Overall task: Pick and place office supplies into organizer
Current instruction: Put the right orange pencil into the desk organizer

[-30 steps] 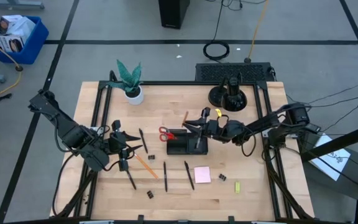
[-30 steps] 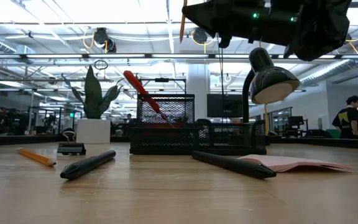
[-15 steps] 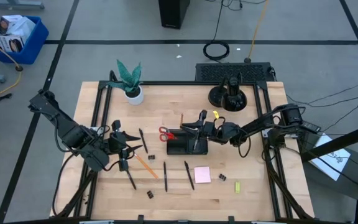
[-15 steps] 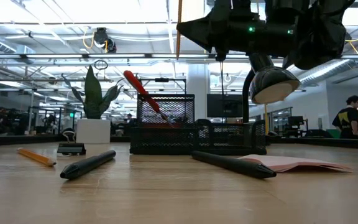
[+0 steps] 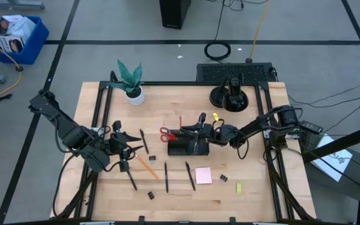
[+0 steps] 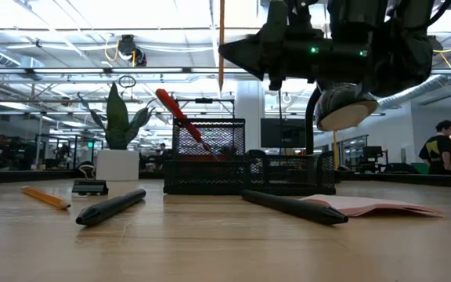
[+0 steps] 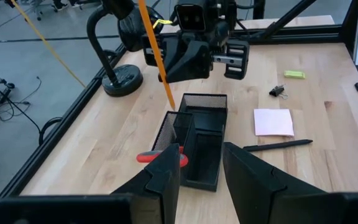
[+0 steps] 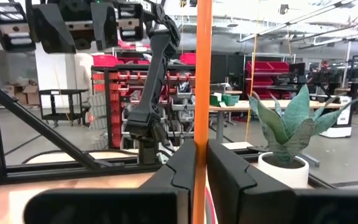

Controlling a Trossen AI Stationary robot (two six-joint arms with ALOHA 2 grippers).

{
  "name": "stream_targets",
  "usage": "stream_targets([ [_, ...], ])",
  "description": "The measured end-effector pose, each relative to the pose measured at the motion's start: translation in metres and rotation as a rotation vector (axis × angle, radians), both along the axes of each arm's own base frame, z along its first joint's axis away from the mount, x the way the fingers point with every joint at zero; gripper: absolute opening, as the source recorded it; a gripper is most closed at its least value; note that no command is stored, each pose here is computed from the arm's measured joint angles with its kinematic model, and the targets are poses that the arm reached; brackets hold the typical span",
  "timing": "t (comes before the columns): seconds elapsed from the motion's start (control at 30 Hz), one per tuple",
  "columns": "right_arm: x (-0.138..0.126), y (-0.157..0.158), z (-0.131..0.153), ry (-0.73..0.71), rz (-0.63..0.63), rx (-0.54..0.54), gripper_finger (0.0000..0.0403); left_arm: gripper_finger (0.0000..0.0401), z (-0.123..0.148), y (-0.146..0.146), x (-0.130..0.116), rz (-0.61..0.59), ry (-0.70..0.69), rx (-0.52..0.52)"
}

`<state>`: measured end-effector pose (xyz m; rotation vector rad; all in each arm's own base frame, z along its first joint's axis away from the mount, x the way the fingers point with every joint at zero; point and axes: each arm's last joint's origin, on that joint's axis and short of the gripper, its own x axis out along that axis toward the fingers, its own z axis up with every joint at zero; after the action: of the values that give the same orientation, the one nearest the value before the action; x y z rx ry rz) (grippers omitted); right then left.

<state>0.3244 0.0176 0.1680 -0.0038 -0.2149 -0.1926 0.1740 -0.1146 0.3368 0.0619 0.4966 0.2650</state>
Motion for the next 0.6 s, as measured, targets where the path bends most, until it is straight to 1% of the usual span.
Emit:
stream_targets([
  [0.37, 0.003, 0.0, -0.016, 0.031, -0.02, 0.022, 0.0024, 0.0127, 0.0, 0.0, 0.0, 0.0, 0.0, 0.0],
  [0.6, 0.003, 0.0, -0.019, 0.045, -0.021, 0.024, 0.0024, 0.0127, 0.0, 0.0, 0.0, 0.0, 0.0, 0.0],
])
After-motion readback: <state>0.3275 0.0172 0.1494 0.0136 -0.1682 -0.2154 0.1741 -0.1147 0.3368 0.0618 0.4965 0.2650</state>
